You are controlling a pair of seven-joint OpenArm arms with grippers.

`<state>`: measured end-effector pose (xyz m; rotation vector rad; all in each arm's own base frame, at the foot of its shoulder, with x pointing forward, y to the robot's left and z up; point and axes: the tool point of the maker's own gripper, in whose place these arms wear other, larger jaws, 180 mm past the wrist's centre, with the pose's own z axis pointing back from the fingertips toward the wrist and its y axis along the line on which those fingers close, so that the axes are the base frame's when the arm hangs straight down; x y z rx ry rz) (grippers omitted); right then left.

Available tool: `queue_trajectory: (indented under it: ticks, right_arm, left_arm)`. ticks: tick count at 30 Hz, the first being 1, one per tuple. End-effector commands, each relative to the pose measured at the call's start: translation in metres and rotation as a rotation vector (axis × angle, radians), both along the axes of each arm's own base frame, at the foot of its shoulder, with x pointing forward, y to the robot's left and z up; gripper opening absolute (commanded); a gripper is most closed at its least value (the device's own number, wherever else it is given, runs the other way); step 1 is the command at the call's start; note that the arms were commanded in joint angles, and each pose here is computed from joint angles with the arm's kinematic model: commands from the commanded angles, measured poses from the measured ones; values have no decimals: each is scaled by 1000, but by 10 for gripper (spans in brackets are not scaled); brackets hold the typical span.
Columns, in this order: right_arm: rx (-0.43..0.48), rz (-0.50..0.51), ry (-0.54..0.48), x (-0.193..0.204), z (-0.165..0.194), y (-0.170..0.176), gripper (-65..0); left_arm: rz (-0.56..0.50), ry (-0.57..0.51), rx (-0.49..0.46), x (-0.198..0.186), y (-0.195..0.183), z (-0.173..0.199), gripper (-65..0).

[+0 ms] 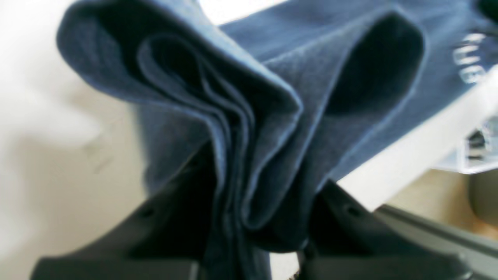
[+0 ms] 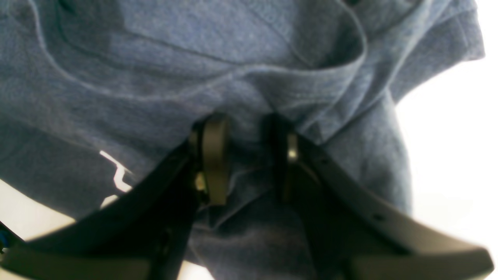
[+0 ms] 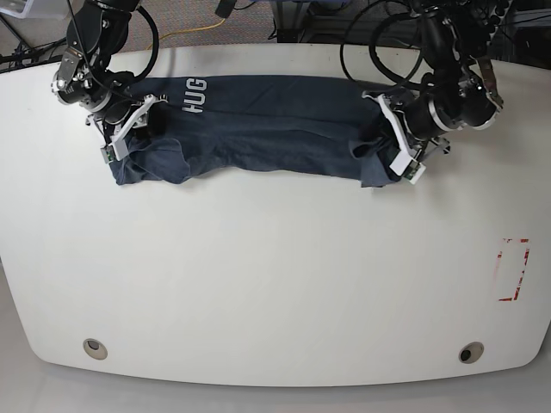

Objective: Fold the T-shirt properly

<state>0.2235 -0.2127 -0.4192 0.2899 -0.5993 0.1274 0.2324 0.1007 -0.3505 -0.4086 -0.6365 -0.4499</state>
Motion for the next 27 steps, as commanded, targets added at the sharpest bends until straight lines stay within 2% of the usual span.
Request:
queue_trajectory:
  ticks: [1, 12, 18, 25, 27]
  right_arm:
    - [-19, 6, -2, 1, 3, -4, -476]
    - [-19, 6, -3, 2, 3, -4, -476]
    - [-19, 6, -6, 3, 4, -4, -476]
    - [-19, 6, -9, 4, 4, -4, -476]
    - [-19, 6, -11, 5, 5, -4, -476]
  left_arm:
    - [-33, -55, -49, 8, -20, 14, -614]
    - [-193, -121, -176, 19, -100, 40, -614]
    - [-237, -115, -185, 21, -113, 39, -611]
    - [-294, -117, -186, 17, -127, 41, -437]
    - [-318, -120, -177, 16, -130, 42, -417]
